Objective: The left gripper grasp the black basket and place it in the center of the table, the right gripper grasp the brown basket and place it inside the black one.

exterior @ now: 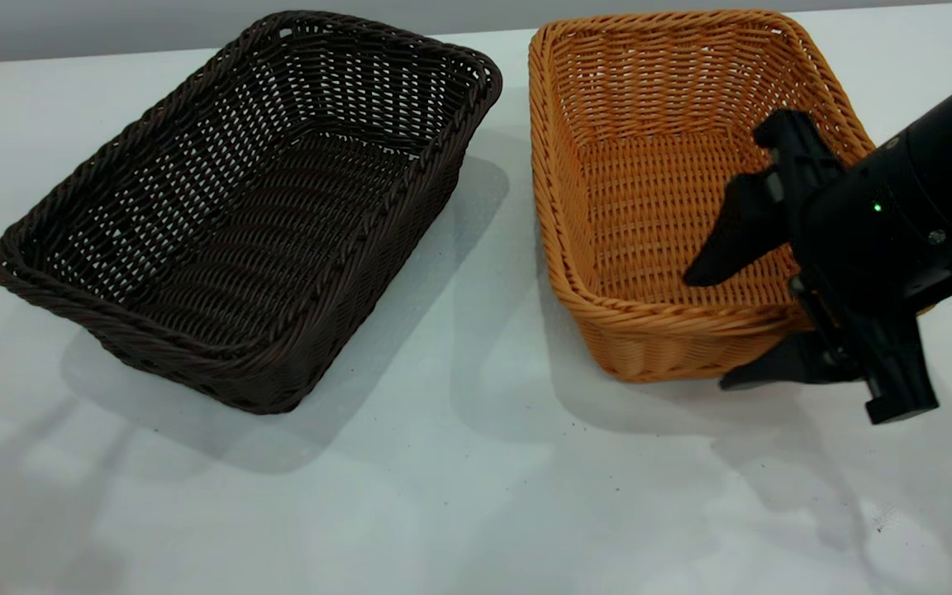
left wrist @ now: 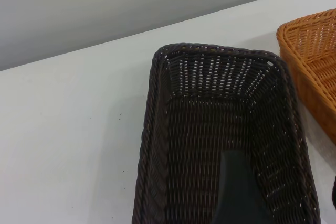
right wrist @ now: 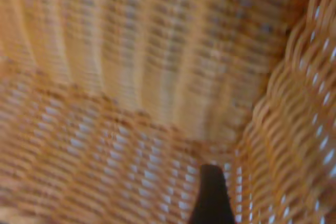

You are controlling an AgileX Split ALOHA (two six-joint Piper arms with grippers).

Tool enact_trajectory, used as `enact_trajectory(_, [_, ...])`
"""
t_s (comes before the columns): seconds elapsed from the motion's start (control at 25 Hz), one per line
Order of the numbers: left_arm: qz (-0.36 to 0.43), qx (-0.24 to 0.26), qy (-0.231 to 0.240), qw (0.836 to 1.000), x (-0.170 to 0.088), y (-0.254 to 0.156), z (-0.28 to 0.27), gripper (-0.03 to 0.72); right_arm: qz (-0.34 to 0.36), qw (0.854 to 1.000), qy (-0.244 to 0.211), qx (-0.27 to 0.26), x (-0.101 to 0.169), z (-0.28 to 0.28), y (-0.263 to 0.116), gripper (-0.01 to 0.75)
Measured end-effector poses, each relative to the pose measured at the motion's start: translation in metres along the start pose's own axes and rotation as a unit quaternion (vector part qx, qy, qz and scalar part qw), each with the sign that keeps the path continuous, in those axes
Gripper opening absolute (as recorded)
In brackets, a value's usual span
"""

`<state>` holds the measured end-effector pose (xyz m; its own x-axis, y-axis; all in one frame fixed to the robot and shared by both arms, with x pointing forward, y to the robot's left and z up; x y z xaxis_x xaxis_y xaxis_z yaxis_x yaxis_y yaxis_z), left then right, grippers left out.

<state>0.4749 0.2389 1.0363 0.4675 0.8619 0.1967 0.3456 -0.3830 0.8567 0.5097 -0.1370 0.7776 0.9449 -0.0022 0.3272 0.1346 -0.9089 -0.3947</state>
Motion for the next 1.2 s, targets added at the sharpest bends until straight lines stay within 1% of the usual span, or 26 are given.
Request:
enact_trajectory(0.12, [0.0,0.0,0.0,1.0,0.0,0.0,0.0,0.373,0.007,1.0,0.003,-0.017,0.001,0.0,0.007,0.51])
enact_trajectory(0.28, [0.0,0.0,0.0,1.0,0.0,0.0,0.0,0.373,0.014,1.0,0.004,-0.019,0.001,0.0,0.007,0.501])
enact_trajectory(0.48, [0.0,0.001,-0.001,1.0,0.0,0.0,0.0,0.373,0.02,0.999,0.005,-0.026,0.002,0.0,0.01,0.432])
enact_trajectory(0.64, [0.0,0.008,-0.013,1.0,-0.005,-0.003,0.0,0.373,0.033,0.999,0.006,-0.028,0.002,0.0,0.011,0.33])
enact_trajectory(0.88, [0.0,0.021,-0.036,0.999,-0.014,-0.008,-0.001,0.373,0.04,0.999,0.008,-0.034,0.002,0.0,0.013,0.113])
enact_trajectory(1.04, [-0.004,0.029,-0.041,0.999,-0.016,-0.015,0.001,0.373,0.022,0.999,0.008,-0.036,0.003,-0.001,0.014,0.108])
enact_trajectory(1.2, [-0.014,0.052,-0.053,0.997,-0.021,-0.03,0.009,0.373,-0.003,0.999,0.014,-0.049,0.006,-0.003,0.019,0.108])
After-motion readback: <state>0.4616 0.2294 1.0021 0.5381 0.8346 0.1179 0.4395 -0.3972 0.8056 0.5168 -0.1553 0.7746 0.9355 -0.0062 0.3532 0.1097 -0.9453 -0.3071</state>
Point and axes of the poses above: a point on each arm's last joint axis where the gripper is mounted, z pointing out along that axis toward the gripper, x along the wrist's bending axis when the last joint is at zero, y = z × x, the point moved 10 cm from there along z, pointing out along that axis toward the gripper, and after that the axes turned 13 degrees about z, right-handed, at the moved point
